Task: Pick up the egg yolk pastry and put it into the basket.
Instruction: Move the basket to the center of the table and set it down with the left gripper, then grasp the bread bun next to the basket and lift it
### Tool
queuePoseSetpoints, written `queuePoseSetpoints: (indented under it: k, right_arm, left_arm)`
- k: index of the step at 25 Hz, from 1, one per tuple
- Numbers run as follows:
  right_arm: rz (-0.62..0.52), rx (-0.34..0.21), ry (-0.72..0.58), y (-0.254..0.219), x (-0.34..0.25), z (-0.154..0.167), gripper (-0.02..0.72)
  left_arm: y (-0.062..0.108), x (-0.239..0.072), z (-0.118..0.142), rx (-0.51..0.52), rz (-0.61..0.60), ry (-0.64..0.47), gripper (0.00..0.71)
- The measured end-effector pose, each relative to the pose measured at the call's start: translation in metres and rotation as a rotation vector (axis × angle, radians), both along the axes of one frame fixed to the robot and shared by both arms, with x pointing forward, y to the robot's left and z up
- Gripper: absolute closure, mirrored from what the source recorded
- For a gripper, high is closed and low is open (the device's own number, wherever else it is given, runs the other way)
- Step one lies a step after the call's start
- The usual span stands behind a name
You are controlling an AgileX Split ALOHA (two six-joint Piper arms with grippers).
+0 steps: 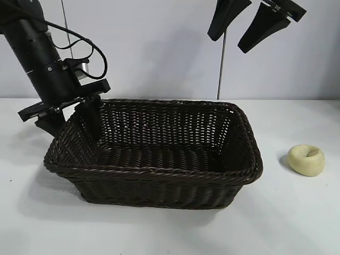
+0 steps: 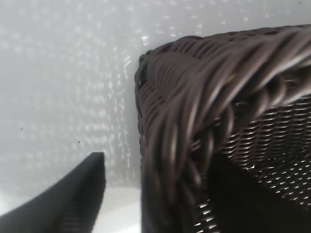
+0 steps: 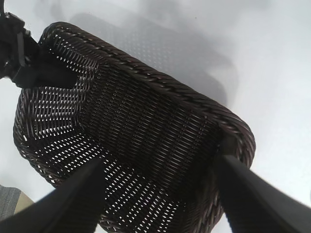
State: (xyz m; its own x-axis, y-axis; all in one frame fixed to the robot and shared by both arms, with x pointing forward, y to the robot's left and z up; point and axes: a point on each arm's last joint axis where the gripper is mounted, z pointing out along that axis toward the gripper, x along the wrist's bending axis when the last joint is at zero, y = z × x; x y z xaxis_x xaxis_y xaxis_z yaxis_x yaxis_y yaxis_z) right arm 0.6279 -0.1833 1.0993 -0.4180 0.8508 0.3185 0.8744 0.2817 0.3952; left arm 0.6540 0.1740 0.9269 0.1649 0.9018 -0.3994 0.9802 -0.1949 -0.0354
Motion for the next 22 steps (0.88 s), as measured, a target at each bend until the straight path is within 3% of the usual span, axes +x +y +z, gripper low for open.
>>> queuePoseSetpoints:
  k: [6, 16, 22]
  right_arm:
    - [0.0, 0.0, 0.0, 0.0, 0.0, 0.0, 0.218]
    - [0.0, 0.0, 0.0, 0.0, 0.0, 0.0, 0.218]
    - [0.0, 0.0, 0.0, 0.0, 0.0, 0.0, 0.218]
  left_arm:
    - [0.005, -0.006, 0.036, 0.027, -0.027, -0.078, 0.219]
    - [0.011, -0.028, 0.121, -0.003, -0.031, -0.269, 0.214]
    - [0.017, -0.057, 0.147, -0.017, -0.003, -0.344, 0.213]
